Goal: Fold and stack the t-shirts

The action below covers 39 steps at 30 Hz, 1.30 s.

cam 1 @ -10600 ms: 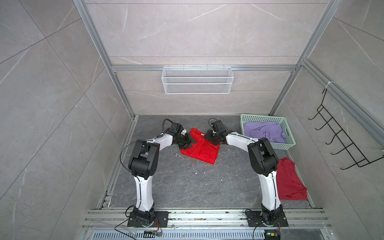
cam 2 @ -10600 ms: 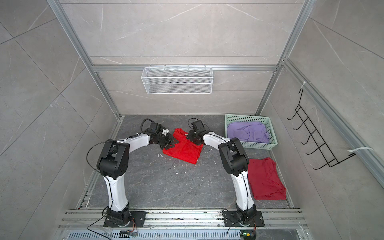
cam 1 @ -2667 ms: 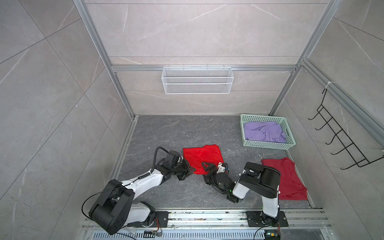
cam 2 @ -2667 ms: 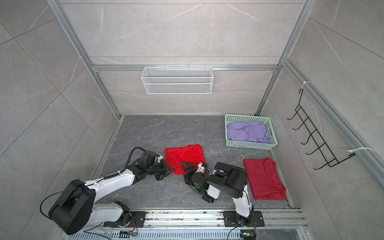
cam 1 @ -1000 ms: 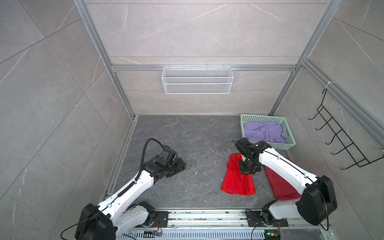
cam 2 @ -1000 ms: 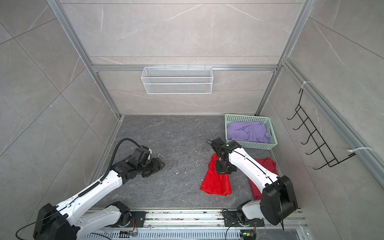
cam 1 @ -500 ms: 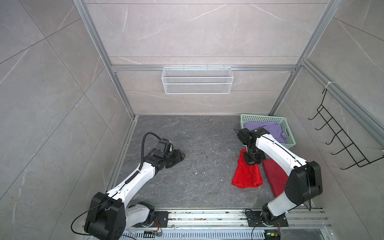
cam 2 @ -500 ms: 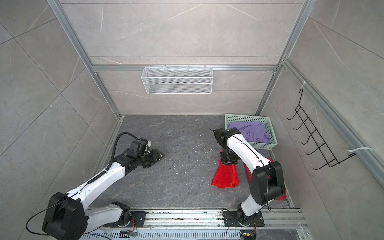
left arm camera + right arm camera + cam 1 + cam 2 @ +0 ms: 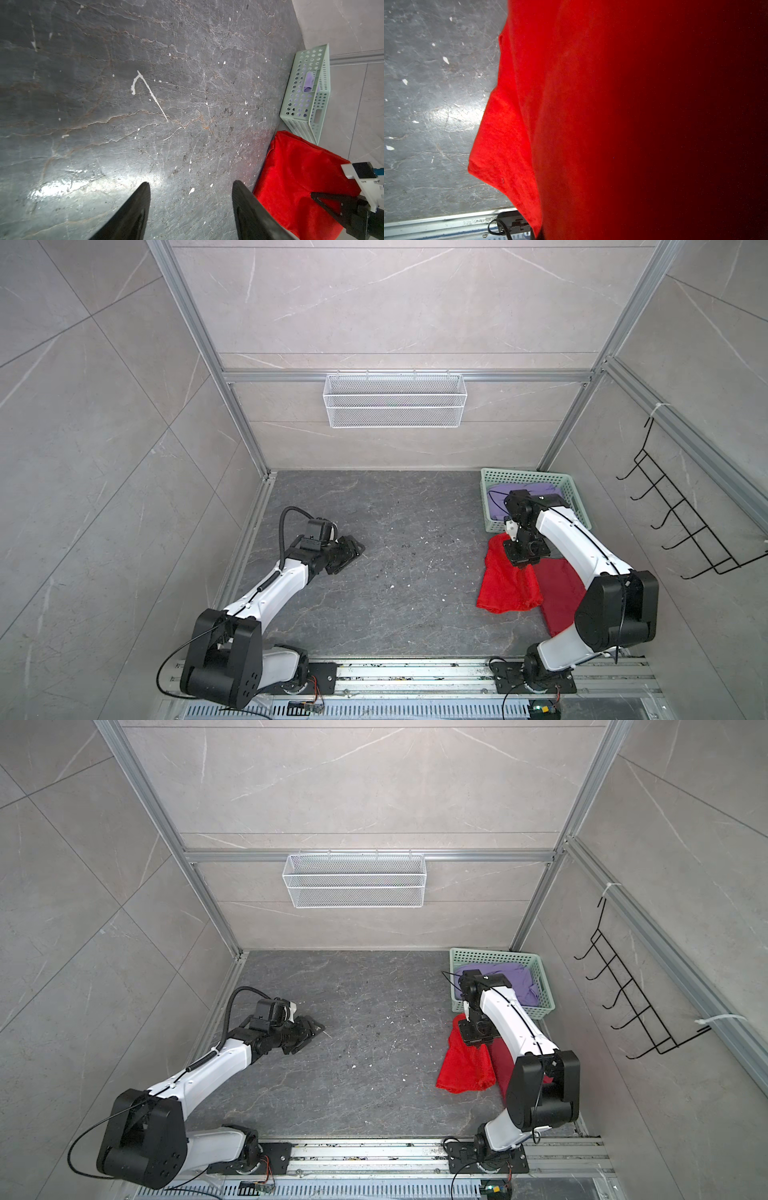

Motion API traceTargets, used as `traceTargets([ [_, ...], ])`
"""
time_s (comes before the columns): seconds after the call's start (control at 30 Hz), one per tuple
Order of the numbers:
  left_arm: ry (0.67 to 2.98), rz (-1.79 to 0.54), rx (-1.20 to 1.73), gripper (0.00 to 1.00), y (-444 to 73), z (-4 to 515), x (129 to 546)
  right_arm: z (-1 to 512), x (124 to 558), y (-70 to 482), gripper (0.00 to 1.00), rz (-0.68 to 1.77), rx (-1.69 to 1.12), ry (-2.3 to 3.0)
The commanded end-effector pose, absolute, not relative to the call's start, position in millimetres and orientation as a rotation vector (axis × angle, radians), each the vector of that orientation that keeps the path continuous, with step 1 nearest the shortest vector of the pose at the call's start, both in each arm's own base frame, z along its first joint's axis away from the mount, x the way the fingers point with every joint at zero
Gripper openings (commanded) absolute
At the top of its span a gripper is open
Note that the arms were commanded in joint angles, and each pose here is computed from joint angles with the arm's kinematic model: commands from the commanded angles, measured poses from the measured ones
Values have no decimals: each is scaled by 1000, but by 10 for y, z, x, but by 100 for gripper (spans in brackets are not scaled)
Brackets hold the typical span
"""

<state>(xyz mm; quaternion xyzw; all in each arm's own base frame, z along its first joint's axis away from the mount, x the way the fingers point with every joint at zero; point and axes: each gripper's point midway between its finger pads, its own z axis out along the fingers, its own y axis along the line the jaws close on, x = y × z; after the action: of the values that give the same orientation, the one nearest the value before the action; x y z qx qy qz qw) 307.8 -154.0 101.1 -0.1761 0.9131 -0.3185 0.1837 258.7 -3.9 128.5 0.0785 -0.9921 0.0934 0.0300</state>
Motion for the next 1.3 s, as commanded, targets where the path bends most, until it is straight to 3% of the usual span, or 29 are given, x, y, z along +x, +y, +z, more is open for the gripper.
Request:
traceTargets([
  [0.0, 2533, -969, -475, 65, -1642, 1125, 3293, 1160, 2497, -68, 1, 275, 356, -2984],
  [0.3, 2522, -1021, -436, 65, -1764, 1146, 3733, 1082, 2702, -567, 2, 283, 191, -3054],
  [0.47, 2473, -1026, -488, 65, -1652, 1134, 3974, 999, 2651, -650, 0, 155, 305, -3047],
  [0.73, 2464, -1089, -546, 64, -1561, 922, 4274, 1350, 2408, -460, 0, -151, 441, -3091],
  [0.9, 2411, -1135, -558, 64, -1497, 937, 4472, 1398, 2063, -503, 0, -93, 499, -2997],
  [1.27, 2385, -1161, -594, 64, -1381, 846, 4647, 1507, 1970, -572, 0, -28, 476, -3117],
])
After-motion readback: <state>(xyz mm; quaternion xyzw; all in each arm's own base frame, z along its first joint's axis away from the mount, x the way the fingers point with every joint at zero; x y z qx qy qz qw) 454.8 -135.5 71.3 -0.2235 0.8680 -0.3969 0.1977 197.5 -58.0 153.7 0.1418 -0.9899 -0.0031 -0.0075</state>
